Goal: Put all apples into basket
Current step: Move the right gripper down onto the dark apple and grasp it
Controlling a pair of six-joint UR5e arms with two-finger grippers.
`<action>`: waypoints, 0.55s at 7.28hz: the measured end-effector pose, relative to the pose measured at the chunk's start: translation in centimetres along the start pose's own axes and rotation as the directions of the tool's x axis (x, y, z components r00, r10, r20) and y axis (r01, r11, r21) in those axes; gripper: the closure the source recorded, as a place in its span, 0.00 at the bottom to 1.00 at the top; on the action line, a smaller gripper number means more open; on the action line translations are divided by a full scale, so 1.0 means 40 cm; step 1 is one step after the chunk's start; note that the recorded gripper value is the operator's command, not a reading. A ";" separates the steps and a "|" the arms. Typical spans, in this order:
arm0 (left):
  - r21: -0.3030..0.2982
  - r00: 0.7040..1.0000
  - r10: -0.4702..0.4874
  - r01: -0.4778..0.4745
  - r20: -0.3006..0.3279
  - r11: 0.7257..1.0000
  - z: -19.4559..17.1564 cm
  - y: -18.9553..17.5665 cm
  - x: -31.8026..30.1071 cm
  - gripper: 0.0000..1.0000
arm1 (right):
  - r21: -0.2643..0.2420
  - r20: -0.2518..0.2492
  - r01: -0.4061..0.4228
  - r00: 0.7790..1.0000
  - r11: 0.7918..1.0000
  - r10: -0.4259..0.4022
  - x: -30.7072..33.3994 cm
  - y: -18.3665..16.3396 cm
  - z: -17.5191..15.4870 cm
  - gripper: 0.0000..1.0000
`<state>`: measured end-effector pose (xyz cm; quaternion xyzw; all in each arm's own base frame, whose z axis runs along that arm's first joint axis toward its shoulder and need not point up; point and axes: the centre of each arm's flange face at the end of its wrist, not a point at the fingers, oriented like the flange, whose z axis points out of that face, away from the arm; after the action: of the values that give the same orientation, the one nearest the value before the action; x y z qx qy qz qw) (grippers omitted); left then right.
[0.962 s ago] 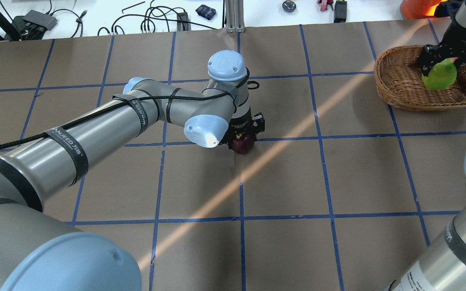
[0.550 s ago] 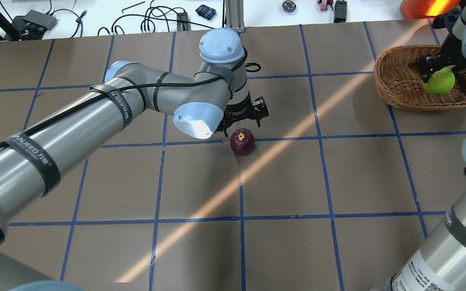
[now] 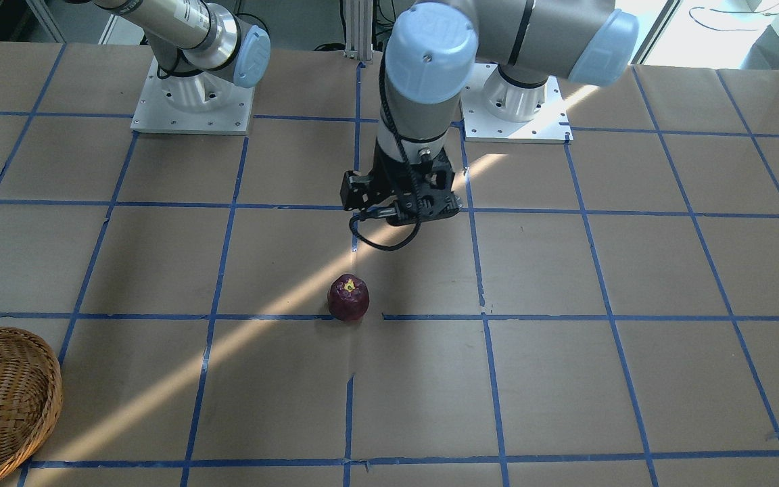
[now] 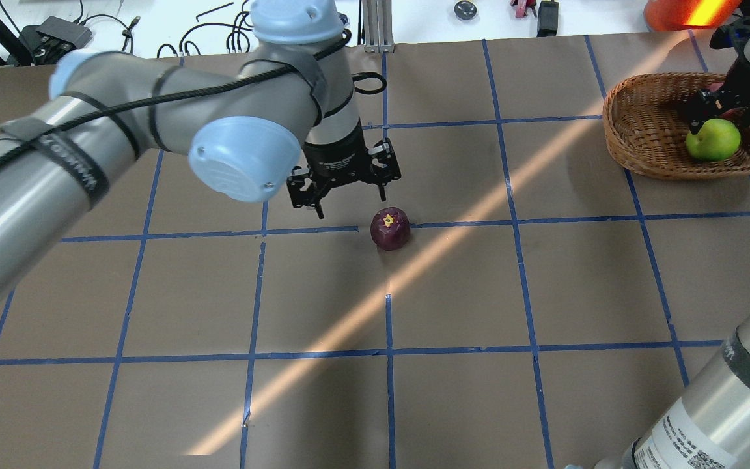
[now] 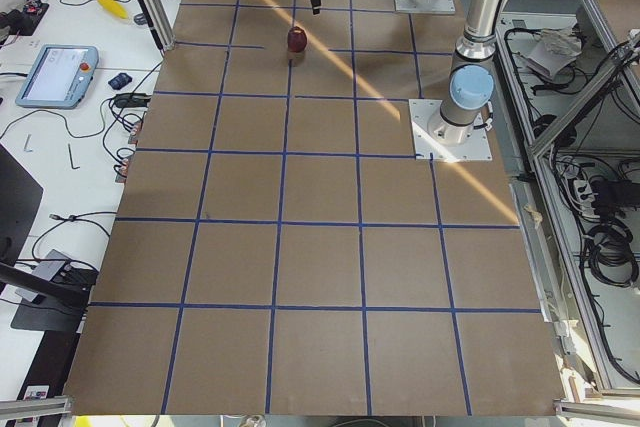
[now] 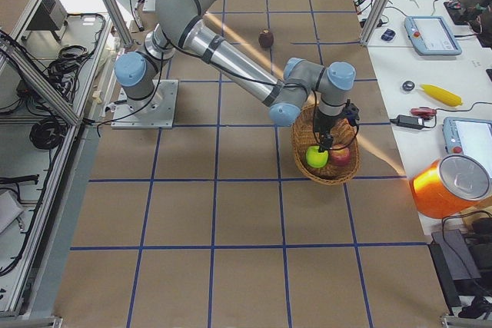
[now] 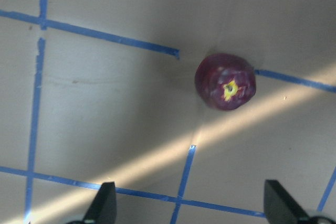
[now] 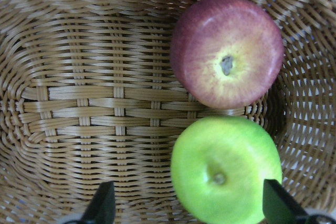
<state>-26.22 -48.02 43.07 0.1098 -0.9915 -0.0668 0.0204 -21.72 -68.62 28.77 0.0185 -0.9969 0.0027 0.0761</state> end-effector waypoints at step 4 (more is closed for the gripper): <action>0.028 0.980 0.195 -0.196 0.031 0.980 -0.109 0.047 -0.199 0.00 | -0.059 0.140 0.028 0.990 0.998 -0.019 -0.426 0.078 -0.340 0.00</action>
<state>-18.64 -45.01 47.45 0.0113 -0.9986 -0.0506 0.0113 -2.95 -64.76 39.62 0.0280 -0.9991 -0.0298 0.0070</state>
